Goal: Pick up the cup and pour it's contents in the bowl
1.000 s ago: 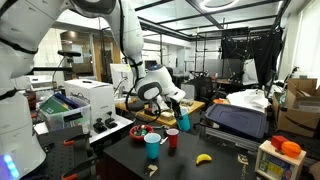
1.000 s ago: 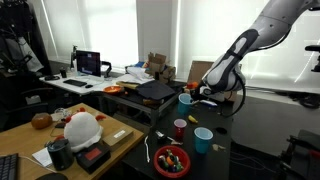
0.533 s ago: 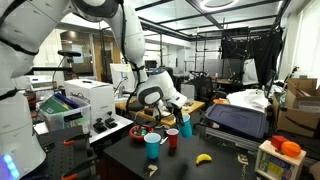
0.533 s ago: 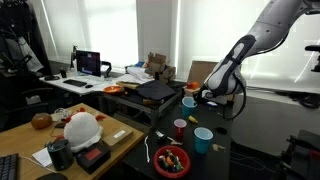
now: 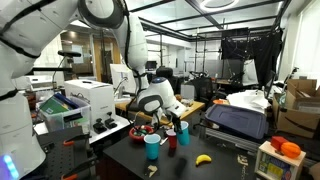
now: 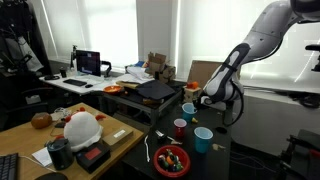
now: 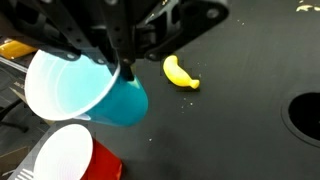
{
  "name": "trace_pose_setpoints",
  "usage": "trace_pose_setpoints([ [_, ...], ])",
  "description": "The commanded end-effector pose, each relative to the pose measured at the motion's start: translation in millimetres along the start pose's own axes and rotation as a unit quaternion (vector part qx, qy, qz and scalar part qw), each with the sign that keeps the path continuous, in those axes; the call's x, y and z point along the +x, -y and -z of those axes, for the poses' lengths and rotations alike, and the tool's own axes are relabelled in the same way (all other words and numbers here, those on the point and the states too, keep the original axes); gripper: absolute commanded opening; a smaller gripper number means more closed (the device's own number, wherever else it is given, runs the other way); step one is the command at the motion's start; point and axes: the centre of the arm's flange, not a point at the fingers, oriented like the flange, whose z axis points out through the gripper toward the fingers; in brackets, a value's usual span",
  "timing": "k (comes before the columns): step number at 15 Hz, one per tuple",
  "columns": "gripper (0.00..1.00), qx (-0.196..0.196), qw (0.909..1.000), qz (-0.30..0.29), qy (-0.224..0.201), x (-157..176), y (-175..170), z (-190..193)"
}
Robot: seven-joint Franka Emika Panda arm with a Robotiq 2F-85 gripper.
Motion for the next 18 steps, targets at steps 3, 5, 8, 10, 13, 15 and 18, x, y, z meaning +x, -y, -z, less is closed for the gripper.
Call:
trace_pose_setpoints([
  [3, 0.01, -0.026, 0.9992, -0.030, 0.007, 10.5, -16.5, -14.9],
  [5, 0.01, -0.025, 0.9990, -0.034, 0.013, 10.4, -17.8, -20.1],
  [8, 0.01, -0.022, 0.9987, -0.039, 0.023, 8.4, -17.8, -26.3],
  [10, 0.01, -0.020, 0.9985, -0.043, 0.028, 5.6, -18.6, -31.5],
  [13, 0.01, -0.022, 0.9977, -0.049, 0.040, -0.7, -21.2, -40.4],
  [15, 0.01, -0.025, 0.9971, -0.052, 0.050, -4.2, -20.9, -45.0],
  [18, 0.39, -0.035, 0.9962, -0.056, 0.058, -8.2, -20.9, -44.8],
])
